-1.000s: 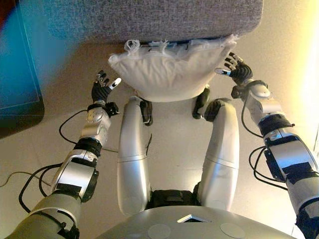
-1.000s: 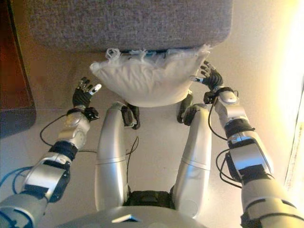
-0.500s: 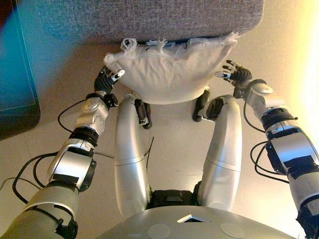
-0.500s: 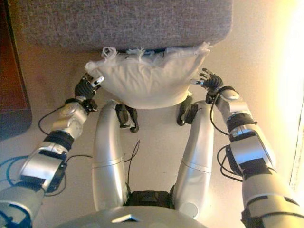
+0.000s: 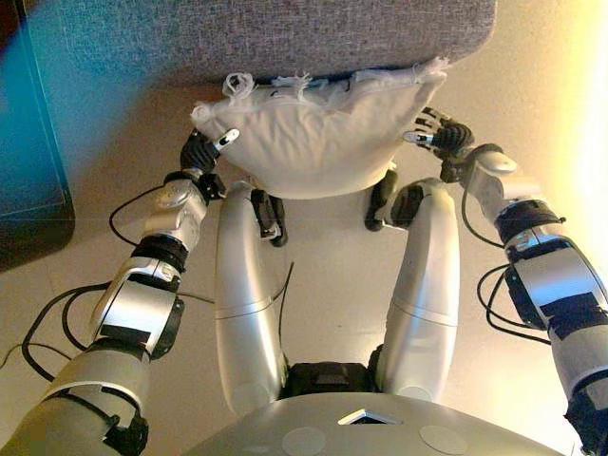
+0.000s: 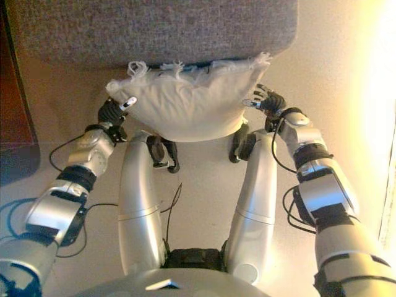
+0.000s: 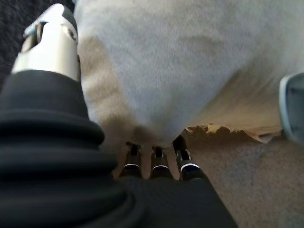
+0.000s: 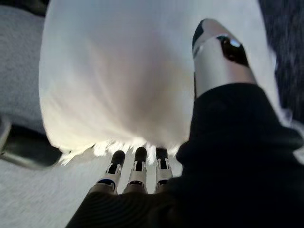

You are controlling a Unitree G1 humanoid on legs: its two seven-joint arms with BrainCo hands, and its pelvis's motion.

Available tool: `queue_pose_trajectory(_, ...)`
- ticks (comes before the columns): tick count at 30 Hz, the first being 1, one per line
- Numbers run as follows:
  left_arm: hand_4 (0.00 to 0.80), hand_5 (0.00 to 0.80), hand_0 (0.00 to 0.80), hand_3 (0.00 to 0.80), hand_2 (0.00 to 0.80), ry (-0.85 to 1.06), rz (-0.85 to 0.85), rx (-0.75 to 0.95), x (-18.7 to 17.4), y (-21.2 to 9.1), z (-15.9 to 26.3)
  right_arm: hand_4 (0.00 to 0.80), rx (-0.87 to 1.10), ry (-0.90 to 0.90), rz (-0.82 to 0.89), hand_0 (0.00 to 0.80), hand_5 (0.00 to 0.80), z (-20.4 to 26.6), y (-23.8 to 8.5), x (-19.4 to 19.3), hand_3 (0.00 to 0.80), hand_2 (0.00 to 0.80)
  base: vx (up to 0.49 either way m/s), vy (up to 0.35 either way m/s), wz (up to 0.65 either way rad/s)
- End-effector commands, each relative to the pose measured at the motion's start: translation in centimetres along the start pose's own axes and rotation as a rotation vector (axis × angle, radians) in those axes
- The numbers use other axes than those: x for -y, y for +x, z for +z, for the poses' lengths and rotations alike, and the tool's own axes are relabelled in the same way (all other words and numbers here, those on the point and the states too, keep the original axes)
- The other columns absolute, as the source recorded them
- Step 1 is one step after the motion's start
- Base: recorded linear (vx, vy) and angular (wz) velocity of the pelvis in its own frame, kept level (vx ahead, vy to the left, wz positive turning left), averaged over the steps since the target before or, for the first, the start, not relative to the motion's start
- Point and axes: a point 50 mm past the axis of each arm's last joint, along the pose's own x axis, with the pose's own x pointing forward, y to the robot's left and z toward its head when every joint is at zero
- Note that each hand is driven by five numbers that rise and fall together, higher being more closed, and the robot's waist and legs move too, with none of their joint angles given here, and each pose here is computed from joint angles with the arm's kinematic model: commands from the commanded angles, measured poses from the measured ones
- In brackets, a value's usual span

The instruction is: Pick up the cushion and take it to the sofa

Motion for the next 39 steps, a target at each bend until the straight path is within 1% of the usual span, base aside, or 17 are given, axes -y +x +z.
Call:
queue_pose_trajectory(1,0.0,0.0,0.0,0.0,0.0,-0.021,-0.019,0.02,0.0,0.0,0.2,0.0,0.082,-0.032,0.033,0.0,0.0,2.1,0.0,-0.1,0.0,0.0,-0.001,0.001,0.05)
queue_pose_trajectory(7,0.0,0.0,0.0,0.0,0.0,-0.004,-0.142,0.07,2.5,0.4,1.5,0.0,0.122,-0.051,0.102,0.0,0.0,3.6,0.4,-1.7,0.0,0.0,-0.022,-0.014,0.05)
queue_pose_trajectory(12,0.0,0.0,0.0,0.0,0.0,0.008,-0.192,0.08,4.0,0.7,2.4,0.0,0.146,-0.066,0.168,0.0,0.0,4.5,0.7,-3.1,0.0,0.0,-0.003,-0.003,0.01)
queue_pose_trajectory(13,0.0,0.0,0.0,0.0,0.0,0.014,-0.212,0.085,4.4,0.7,2.6,0.289,0.152,-0.072,0.18,0.289,0.289,4.6,0.8,-3.3,0.289,0.289,-0.016,-0.017,0.07)
queue_pose_trajectory(14,0.191,0.191,0.191,0.191,0.191,0.019,-0.227,0.089,4.7,0.7,2.7,0.678,0.156,-0.073,0.186,0.678,0.678,4.7,0.8,-3.6,0.678,0.678,-0.014,-0.016,0.09)
queue_pose_trajectory(15,0.424,0.424,0.424,0.424,0.424,0.025,-0.245,0.093,5.0,0.7,2.8,0.8,0.159,-0.072,0.192,0.8,0.8,4.8,0.8,-3.8,0.8,0.8,-0.009,-0.01,0.11)
queue_pose_trajectory(16,0.646,0.646,0.646,0.646,0.646,0.034,-0.26,0.099,5.4,0.7,2.9,0.8,0.16,-0.07,0.195,0.8,0.8,4.8,0.9,-3.9,0.8,0.8,-0.005,-0.005,0.1)
queue_pose_trajectory(17,0.8,0.8,0.8,0.8,0.8,0.04,-0.268,0.107,5.6,0.7,3.0,0.8,0.161,-0.066,0.194,0.8,0.8,4.8,0.9,-4.0,0.8,0.8,-0.002,-0.002,0.09)
queue_pose_trajectory(22,0.8,0.8,0.8,0.8,0.8,0.024,-0.248,0.127,5.9,0.8,3.6,0.8,0.161,-0.036,0.193,0.8,0.8,4.6,0.8,-3.7,0.8,0.8,-0.001,0.0,0.01)
queue_pose_trajectory(32,0.8,0.8,0.8,0.8,0.8,0.022,-0.243,0.125,5.4,0.6,3.0,0.8,0.184,0.008,0.221,0.8,0.8,4.4,0.7,-3.7,0.8,0.8,0.0,0.0,0.0)
queue_pose_trajectory(36,0.8,0.8,0.8,0.8,0.8,0.007,-0.24,0.153,5.1,0.5,3.0,0.8,0.209,0.03,0.232,0.8,0.8,4.5,0.5,-3.7,0.8,0.8,0.0,0.0,0.0)
queue_pose_trajectory(39,0.8,0.8,0.8,0.8,0.8,-0.009,-0.223,0.18,4.7,0.2,2.8,0.8,0.229,0.033,0.218,0.8,0.8,3.7,0.3,-3.6,0.8,0.8,0.002,0.008,-0.02)
